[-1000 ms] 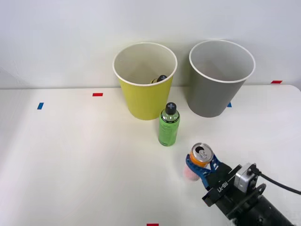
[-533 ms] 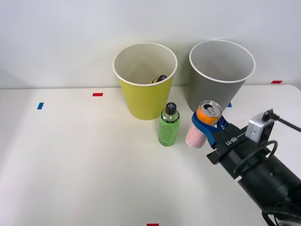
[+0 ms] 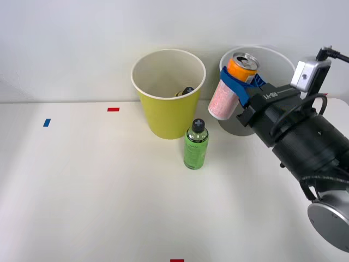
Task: Put cans in the gray bin, plastic bottles in the light green bin
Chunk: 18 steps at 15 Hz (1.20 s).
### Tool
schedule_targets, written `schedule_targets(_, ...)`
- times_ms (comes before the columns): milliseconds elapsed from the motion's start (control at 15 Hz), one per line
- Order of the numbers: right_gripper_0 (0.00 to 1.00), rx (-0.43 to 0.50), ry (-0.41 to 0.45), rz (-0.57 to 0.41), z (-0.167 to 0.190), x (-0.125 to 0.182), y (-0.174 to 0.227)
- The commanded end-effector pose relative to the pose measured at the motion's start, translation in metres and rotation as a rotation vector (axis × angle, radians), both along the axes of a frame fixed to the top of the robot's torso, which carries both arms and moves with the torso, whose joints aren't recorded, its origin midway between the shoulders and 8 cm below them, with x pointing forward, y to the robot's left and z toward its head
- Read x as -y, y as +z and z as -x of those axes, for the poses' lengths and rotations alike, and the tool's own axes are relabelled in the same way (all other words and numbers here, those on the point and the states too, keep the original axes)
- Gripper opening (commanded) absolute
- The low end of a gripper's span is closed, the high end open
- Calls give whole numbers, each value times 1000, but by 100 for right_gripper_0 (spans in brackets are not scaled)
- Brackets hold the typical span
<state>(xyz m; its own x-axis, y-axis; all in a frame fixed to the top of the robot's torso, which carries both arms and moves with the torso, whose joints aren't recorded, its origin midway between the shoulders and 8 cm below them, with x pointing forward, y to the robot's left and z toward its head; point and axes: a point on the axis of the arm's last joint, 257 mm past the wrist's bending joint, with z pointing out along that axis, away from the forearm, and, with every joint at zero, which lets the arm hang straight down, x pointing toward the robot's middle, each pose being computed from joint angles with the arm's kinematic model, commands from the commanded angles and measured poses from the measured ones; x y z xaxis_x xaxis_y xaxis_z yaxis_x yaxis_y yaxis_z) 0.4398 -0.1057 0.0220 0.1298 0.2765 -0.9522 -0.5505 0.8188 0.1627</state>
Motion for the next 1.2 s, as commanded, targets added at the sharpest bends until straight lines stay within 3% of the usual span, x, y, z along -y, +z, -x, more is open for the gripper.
schedule_targets(67,0,-34,-23,-28,-17,7,20)
schedule_targets(333,0,-63,-88,-12,-38,12,33)
schedule_targets(667,0,-50,-167,-10,-113,16,42)
schedule_targets(1200,0,-76,-370,118,-194,69,26)
